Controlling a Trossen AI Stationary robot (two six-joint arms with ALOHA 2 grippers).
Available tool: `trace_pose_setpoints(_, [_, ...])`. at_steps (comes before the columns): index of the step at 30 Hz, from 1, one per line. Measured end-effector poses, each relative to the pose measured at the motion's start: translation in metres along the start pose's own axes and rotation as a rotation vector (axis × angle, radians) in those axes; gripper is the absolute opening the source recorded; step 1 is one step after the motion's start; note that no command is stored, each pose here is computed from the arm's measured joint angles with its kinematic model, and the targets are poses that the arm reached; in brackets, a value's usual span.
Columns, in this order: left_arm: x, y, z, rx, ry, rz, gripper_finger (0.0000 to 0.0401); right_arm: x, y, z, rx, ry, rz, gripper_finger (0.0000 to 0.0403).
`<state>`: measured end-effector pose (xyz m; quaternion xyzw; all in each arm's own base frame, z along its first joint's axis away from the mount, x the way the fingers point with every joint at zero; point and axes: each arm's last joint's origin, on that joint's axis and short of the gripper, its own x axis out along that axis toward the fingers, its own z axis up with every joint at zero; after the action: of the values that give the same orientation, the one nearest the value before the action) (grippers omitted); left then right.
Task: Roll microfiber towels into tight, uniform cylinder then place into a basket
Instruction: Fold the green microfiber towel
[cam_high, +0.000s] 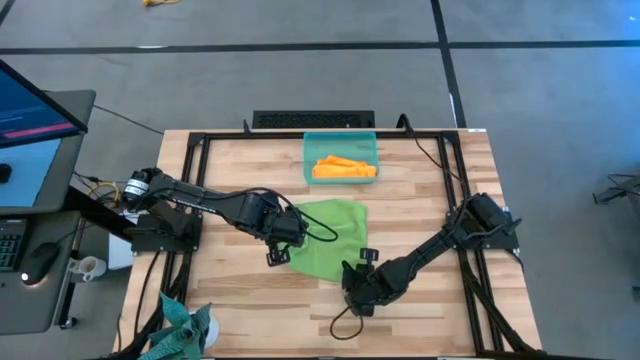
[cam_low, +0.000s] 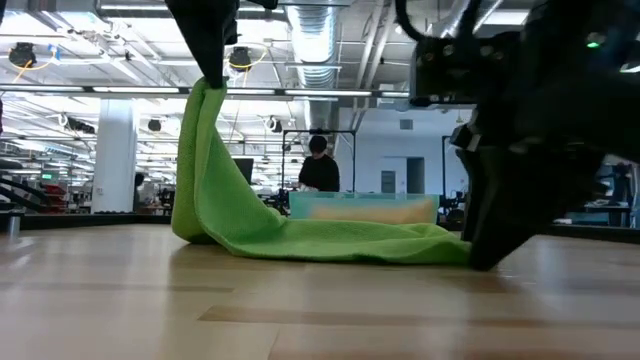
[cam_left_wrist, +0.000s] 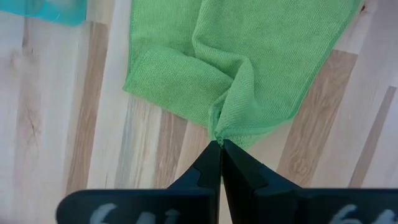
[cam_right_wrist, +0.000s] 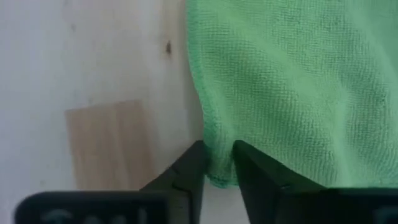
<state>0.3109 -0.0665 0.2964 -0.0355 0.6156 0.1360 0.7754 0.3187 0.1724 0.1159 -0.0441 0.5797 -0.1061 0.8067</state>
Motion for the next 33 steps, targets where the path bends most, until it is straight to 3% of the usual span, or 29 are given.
trace_pose_setpoints(8, [0.000,0.000,0.000,0.012,0.000,0.000,0.0000,0.003,-0.005,0.001,0.041,0.006,-0.024,0.0012])
trace_pose_setpoints(16, [-0.001,-0.001,-0.001,0.139,-0.017,0.041,0.0000,-0.017,-0.008,-0.004,0.025,0.013,-0.010,0.0007])
trace_pose_setpoints(26, [-0.022,-0.023,-0.010,0.235,-0.075,0.073,0.0000,-0.102,-0.018,-0.010,0.101,-0.186,0.031,0.0005])
trace_pose_setpoints(33, [-0.050,-0.048,-0.020,0.286,-0.277,0.234,0.0000,-0.160,-0.029,-0.021,0.115,-0.340,0.134,0.0004])
